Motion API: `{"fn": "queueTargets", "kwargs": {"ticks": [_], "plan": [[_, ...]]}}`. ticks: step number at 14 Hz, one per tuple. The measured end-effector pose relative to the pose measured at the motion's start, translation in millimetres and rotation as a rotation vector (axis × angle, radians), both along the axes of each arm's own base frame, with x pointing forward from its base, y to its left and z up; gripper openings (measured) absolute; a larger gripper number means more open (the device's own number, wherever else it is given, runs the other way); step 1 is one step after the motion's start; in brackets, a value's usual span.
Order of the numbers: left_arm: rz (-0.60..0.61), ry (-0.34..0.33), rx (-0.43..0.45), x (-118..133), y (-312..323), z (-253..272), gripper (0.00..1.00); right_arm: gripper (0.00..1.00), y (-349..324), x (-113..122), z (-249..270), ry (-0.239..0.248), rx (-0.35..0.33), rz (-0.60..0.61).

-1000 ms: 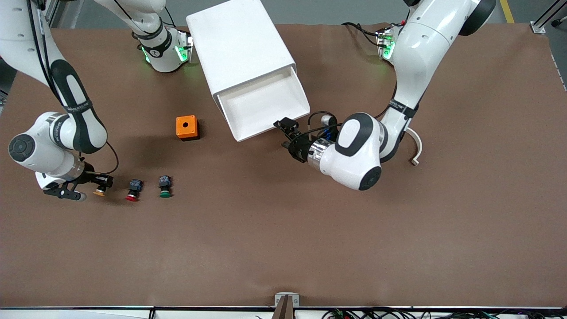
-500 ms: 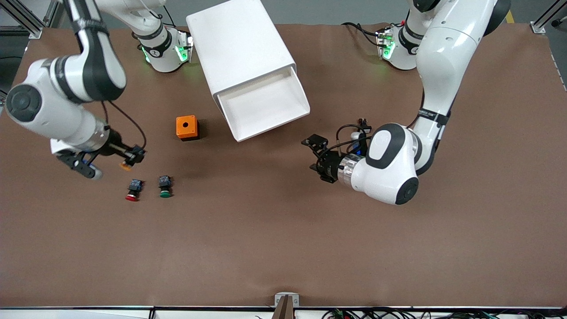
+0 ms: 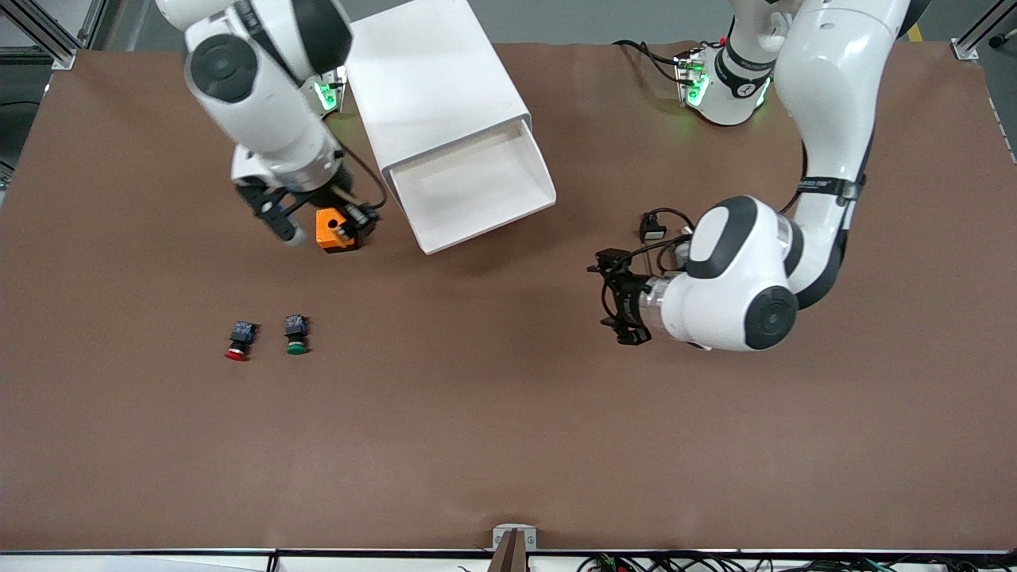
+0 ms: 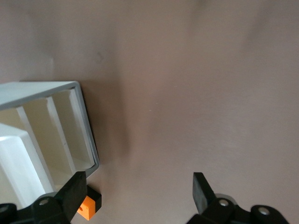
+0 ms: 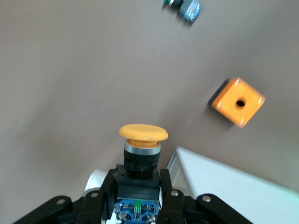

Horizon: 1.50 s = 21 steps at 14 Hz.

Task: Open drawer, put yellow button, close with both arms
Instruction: 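Carry the yellow button into the open drawer and open the right gripper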

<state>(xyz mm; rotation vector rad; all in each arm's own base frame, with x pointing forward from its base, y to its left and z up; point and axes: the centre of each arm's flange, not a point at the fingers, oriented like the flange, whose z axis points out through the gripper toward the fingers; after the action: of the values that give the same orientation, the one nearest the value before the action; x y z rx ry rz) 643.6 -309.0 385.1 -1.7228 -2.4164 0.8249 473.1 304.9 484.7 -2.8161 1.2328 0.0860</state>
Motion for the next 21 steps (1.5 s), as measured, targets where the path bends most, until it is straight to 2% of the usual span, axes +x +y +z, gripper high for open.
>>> {"fn": "queueTargets", "kwargs": {"ticks": [3,6,8,10,11,12,14,17,19,21], "plan": [[-0.046,-0.056,-0.007,13,36,11,1.0,0.41,51,-28,1,-0.015,0.014,-0.065],[-0.13,-0.123,0.048,11,39,21,1.0,0.41,95,-50,-19,-0.039,-0.004,-0.128],[-0.17,-0.154,0.072,8,35,29,1.0,0.41,124,-62,-41,-0.043,-0.029,-0.172],[-0.266,-0.193,0.072,6,36,35,1.0,0.41,149,-65,-56,-0.035,-0.038,-0.198],[-0.337,-0.205,0.061,4,38,37,1.0,0.41,157,-63,-59,-0.035,-0.038,-0.198],[-0.397,-0.215,0.047,2,40,40,1.0,0.48,160,-59,-60,-0.037,-0.035,-0.199],[-0.472,-0.235,0.025,2,42,42,1.0,0.67,162,-52,-53,-0.04,-0.036,-0.179],[-0.603,-0.274,-0.004,1,44,41,1.0,0.97,149,-39,-20,-0.009,-0.087,0.017],[-0.73,-0.3,-0.022,-1,41,37,1.0,1.0,118,-11,11,0.012,-0.105,0.128],[-0.799,-0.308,-0.042,-7,30,34,1.0,1.0,66,25,26,0.041,-0.113,0.278]]}}
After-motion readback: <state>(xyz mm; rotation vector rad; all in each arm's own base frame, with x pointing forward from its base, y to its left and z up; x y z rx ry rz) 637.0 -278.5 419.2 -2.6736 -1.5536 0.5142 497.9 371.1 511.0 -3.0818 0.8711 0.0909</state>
